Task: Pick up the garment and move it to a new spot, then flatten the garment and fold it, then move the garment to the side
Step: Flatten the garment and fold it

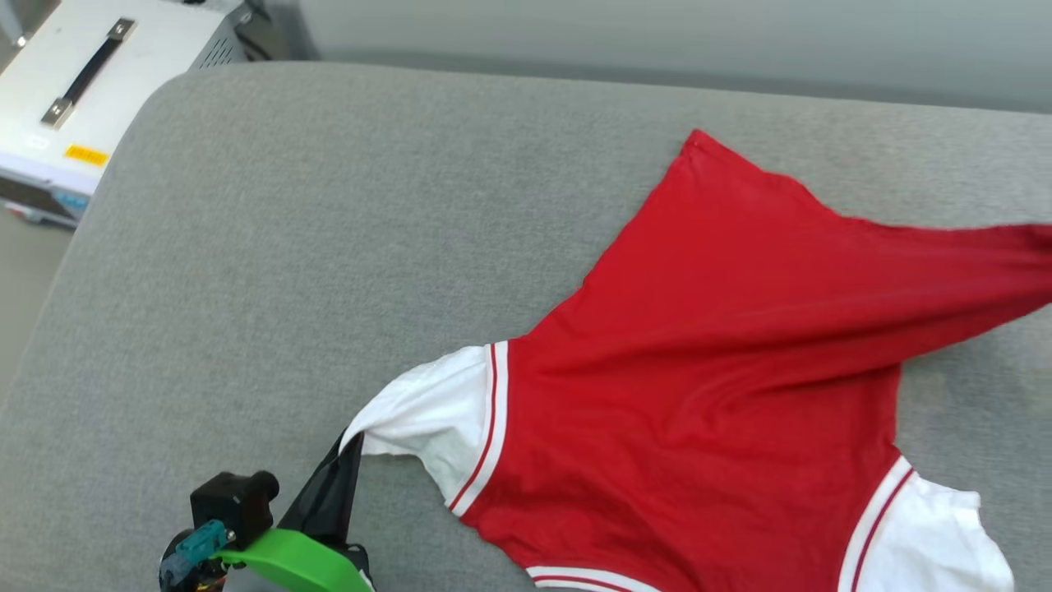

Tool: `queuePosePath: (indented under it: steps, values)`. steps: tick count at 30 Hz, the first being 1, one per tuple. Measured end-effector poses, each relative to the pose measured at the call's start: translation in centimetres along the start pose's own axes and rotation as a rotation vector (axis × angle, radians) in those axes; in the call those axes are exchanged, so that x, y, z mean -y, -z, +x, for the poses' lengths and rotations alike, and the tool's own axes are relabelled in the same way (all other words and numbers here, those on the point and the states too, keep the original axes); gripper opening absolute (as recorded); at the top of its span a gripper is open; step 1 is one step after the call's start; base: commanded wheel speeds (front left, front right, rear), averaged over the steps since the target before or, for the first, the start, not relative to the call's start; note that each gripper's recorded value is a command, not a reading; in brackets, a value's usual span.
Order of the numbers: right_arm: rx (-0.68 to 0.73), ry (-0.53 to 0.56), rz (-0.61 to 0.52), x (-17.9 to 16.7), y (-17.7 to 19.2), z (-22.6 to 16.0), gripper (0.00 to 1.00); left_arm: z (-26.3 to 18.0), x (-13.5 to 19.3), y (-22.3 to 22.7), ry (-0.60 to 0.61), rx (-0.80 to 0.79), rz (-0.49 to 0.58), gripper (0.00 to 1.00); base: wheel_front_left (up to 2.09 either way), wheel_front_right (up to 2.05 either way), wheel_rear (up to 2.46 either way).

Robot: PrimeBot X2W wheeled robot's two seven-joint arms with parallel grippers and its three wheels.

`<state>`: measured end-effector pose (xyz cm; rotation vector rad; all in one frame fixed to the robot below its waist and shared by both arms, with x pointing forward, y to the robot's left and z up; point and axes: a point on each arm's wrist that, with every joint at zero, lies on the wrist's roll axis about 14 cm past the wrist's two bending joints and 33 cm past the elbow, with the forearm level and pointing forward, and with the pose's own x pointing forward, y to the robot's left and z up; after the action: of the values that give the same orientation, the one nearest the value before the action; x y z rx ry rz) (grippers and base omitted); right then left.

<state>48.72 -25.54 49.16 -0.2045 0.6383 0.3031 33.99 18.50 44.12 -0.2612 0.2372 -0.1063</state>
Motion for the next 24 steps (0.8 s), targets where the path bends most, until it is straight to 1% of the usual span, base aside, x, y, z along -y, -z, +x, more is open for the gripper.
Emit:
queuePosePath:
  steps: [5, 6, 7, 11, 14, 17, 20, 23, 24]
  values:
    - [-0.03, 0.021, 0.077, 0.1, 5.0, -3.3, 0.0, -0.3, 0.9, -0.2, 0.029, 0.007, 0.004, 0.0, 0.0, 0.0, 0.0]
    - [-0.044, 0.048, 0.145, 0.3, 8.3, -5.1, 0.0, -0.4, 1.4, -0.5, 0.048, 0.013, 0.01, 0.0, 0.0, 0.0, 0.0]
    - [-0.06, 0.052, 0.172, 0.0, 9.8, -5.6, 0.0, -0.5, 1.5, -0.6, 0.052, 0.015, 0.013, 0.0, 0.0, 0.0, 0.0]
    - [-0.113, 0.056, 0.305, -1.9, 15.4, -7.3, 0.0, -0.6, 1.5, -1.0, 0.052, 0.028, 0.02, 0.0, 0.0, 0.0, 0.0]
    - [-0.171, 0.058, 0.377, -3.6, 19.0, -8.1, 0.0, -0.8, 1.3, -0.9, 0.044, 0.025, 0.02, 0.0, 0.0, 0.0, 0.0]
    - [-0.22, 0.051, 0.465, -5.4, 21.5, -8.7, 0.0, -0.9, 1.2, -0.5, 0.038, 0.014, 0.018, 0.0, 0.0, 0.0, 0.0]
    - [-0.263, 0.052, 0.515, -6.3, 23.0, -9.0, 0.0, -1.0, 1.0, -0.4, 0.034, 0.009, 0.018, 0.0, 0.0, 0.0, 0.0]
    - [-0.275, 0.06, 0.51, -6.1, 23.1, -9.0, 0.0, -1.0, 0.9, -0.3, 0.03, 0.004, 0.019, 0.0, 0.0, 0.0, 0.0]
    - [-0.263, 0.064, 0.514, -6.0, 22.8, -8.9, 0.49, -0.9, 0.9, -0.3, 0.029, 0.004, 0.021, 0.0, 0.0, 0.0, 0.0]
